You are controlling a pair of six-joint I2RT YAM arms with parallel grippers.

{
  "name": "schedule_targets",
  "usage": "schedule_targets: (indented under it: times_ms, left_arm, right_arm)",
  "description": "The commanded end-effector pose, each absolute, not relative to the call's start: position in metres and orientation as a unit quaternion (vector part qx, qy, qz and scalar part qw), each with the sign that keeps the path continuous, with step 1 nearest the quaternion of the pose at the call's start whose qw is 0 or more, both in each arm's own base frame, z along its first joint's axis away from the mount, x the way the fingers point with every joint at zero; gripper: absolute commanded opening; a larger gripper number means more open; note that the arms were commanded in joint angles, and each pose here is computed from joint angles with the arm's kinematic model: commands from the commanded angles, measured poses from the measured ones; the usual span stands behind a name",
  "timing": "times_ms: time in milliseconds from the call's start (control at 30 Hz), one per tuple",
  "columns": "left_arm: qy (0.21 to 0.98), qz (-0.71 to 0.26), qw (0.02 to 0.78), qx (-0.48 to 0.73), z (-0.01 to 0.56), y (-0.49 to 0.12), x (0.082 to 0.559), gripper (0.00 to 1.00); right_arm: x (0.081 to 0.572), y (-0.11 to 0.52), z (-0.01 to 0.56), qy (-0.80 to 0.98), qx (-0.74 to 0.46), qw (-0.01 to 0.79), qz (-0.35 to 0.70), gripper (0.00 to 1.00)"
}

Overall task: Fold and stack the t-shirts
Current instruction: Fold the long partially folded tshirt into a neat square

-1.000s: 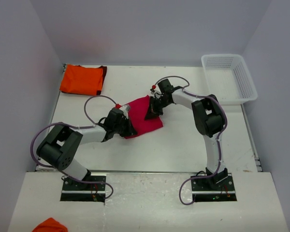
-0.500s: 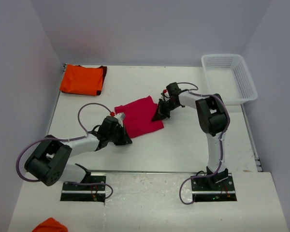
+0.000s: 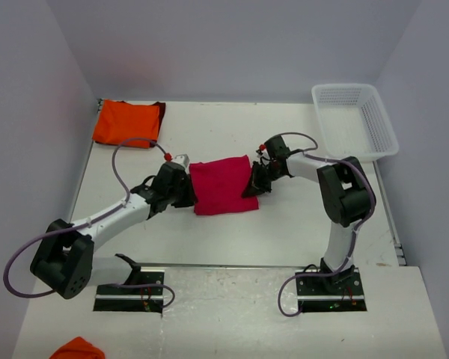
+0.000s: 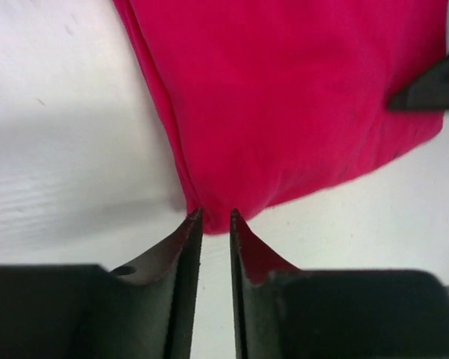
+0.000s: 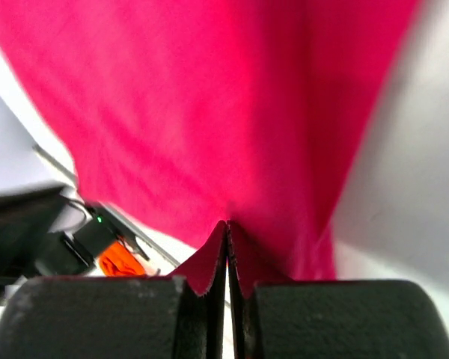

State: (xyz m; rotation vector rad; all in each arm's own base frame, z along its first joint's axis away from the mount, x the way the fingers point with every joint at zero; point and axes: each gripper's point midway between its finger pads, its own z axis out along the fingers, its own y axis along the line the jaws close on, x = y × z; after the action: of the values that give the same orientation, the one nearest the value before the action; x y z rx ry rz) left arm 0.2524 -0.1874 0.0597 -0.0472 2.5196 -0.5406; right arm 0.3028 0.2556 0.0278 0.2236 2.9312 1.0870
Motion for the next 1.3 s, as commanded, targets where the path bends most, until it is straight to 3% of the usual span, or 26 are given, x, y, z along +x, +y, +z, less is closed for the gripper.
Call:
schedule_targets:
  times_ms: [0,67,133,267,333,433,633,667,833,933,1267]
  left_arm:
    - [0.934,-0.112,0.336,-0.043,0.091,-0.16,0.282,0.26]
    - [0.929,-0.101,0.353,-0.048,0.109,-0.159,0.295,0.33]
    - [0.93,-0.088,0.353,-0.051,0.113,-0.154,0.308,0.5]
    - [0.936,-0.113,0.329,-0.059,0.111,-0.144,0.318,0.56]
    - [0.935,-0.138,0.317,-0.075,0.104,-0.131,0.325,0.57]
    - [0.939,-0.2,0.272,-0.068,0.088,-0.136,0.317,0.57]
    - [0.922,-0.297,0.233,-0.081,0.069,-0.148,0.31,0.59]
    - [0.919,-0.318,0.218,-0.082,0.065,-0.155,0.304,0.64]
    - [0.907,-0.353,0.215,-0.082,0.055,-0.165,0.307,0.7]
    - [0.89,-0.393,0.216,-0.081,0.055,-0.175,0.307,0.8]
    - [0.898,-0.375,0.204,-0.107,0.031,-0.17,0.305,0.82]
  right_arm:
    - [0.308,0.272,0.078,0.92,-0.014,0.091,0.381,0.0]
    - [0.302,0.276,0.091,0.92,-0.032,0.106,0.377,0.0]
    - [0.296,0.28,0.129,0.907,-0.065,0.149,0.39,0.05]
    - [0.28,0.281,0.177,0.891,-0.103,0.2,0.396,0.24]
    - [0.272,0.279,0.197,0.881,-0.116,0.222,0.4,0.42]
    - [0.263,0.266,0.231,0.867,-0.124,0.275,0.396,0.5]
    - [0.243,0.236,0.274,0.849,-0.138,0.349,0.372,0.51]
    - [0.24,0.234,0.276,0.846,-0.142,0.356,0.37,0.52]
    - [0.225,0.225,0.279,0.837,-0.154,0.371,0.372,0.52]
    - [0.22,0.221,0.274,0.838,-0.157,0.37,0.368,0.52]
    - [0.214,0.217,0.272,0.836,-0.162,0.375,0.368,0.53]
